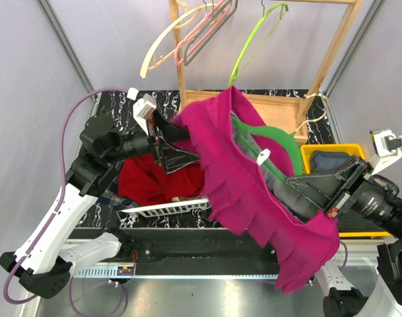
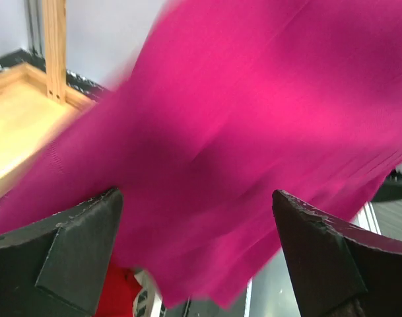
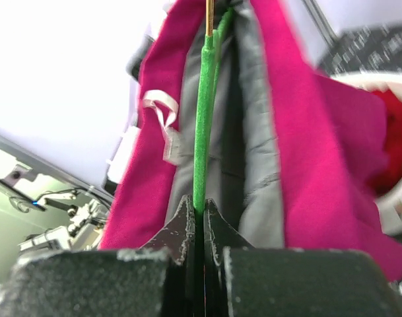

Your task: Remove the skirt from the hanger

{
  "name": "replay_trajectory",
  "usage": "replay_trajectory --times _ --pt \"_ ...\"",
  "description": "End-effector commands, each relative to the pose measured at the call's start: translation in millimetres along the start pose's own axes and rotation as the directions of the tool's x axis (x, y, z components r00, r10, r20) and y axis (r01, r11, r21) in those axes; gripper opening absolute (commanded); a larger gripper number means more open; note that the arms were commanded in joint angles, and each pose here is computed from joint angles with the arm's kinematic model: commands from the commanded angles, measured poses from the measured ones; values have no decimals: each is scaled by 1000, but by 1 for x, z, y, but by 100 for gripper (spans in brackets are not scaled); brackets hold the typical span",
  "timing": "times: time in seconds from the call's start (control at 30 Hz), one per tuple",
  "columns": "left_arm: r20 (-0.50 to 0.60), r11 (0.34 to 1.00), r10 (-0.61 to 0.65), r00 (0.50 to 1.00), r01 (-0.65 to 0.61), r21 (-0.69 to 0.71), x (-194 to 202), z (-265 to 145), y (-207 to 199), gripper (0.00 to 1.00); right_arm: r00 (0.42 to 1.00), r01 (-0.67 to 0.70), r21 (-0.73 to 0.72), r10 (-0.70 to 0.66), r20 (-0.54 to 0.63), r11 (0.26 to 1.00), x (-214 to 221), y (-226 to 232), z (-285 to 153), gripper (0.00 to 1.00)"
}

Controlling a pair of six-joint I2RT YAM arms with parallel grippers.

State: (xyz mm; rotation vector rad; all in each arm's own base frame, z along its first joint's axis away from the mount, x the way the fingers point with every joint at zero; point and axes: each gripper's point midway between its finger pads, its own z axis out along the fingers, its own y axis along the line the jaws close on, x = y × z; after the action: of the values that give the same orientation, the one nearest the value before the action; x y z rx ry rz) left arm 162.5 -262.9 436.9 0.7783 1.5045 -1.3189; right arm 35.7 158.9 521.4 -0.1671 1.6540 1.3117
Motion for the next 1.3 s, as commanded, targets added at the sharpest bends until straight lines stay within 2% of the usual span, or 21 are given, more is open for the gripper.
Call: replay_trajectory --times 0.0,0.13,0.3,0.5,0.53,0.6,0.63,0.7,0.83,1.0,1.03,1.2,1.27 --pt "52 995 58 997 -62 74 -12 -10 -17 99 987 157 -183 -145 73 971 -25 58 -4 0" --pt "75 995 76 994 -81 60 -22 -10 -15 99 989 146 -200 -135 68 969 -25 59 -3 0" --pt "77 984 170 983 -173 41 -29 -18 -18 99 989 143 -181 -134 60 973 -20 54 -4 0" --pt "46 950 295 955 -298 96 -28 -59 -68 99 989 146 -130 -140 52 981 -15 35 -1 0" --pt "1 958 272 962 -271 96 -16 -66 -70 99 989 142 -126 -137 51 982 -15 33 0 0" --pt "0 933 351 936 -350 82 -17 -82 -83 99 990 140 -124 -134 51 982 -14 30 0 0" --pt "-42 941 336 941 -334 57 -7 -89 -82 99 990 140 -127 -135 51 982 -14 31 0 0" --pt "-42 909 416 908 -416 19 -8 -101 -85 99 990 139 -132 -134 51 981 -15 32 1 0" --pt "-73 869 472 879 -478 -129 -8 -107 -55 99 991 133 -147 -127 48 980 -17 35 2 0" --pt "-129 794 541 831 -555 -247 -4 -94 -2 99 990 137 -170 -130 53 976 -17 44 -2 0" --pt "-109 771 565 818 -570 -284 -15 -92 4 99 990 138 -171 -131 52 976 -17 45 -2 0" --pt "-35 788 543 839 -524 -323 -48 -73 16 99 991 134 -179 -127 51 975 -15 49 -4 0" --pt "5 786 555 832 -523 -329 -67 -69 14 99 991 131 -181 -124 48 975 -15 49 -4 0"
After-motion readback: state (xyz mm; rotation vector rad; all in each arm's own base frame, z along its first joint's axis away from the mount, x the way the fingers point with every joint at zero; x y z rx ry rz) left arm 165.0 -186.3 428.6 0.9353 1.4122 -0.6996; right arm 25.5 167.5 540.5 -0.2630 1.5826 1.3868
